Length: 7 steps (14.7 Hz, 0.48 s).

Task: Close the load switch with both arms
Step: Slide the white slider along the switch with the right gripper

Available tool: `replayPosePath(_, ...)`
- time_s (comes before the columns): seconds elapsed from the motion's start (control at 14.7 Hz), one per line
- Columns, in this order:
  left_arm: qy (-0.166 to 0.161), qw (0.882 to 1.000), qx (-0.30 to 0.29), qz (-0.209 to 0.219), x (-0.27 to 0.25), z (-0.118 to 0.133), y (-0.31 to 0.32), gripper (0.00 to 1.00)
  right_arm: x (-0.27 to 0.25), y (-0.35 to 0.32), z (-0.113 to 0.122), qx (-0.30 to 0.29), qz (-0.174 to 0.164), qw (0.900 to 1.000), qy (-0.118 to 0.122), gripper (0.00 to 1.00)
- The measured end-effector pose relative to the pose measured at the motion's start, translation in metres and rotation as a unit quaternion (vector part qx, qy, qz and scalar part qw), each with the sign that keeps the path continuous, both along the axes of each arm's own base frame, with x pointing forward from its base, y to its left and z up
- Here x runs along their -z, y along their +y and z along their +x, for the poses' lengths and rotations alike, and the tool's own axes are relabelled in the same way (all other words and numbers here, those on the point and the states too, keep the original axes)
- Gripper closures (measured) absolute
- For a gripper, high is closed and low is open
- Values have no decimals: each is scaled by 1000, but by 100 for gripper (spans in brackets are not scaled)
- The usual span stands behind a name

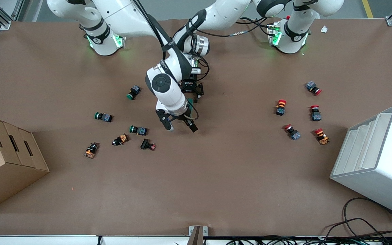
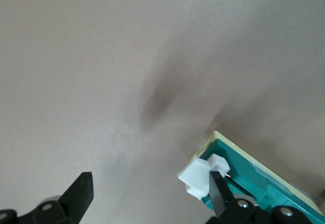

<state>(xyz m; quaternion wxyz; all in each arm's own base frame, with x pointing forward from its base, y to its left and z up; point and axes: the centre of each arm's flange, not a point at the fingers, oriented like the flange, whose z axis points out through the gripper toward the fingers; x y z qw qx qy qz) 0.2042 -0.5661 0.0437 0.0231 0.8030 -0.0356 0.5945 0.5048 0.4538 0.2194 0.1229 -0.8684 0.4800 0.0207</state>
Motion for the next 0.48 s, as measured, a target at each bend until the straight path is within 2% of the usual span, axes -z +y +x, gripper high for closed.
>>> replayPosePath(0.48,0,1000,0,0,0,0,0,0,19,-5,14,-6,-12,1000,-5,0)
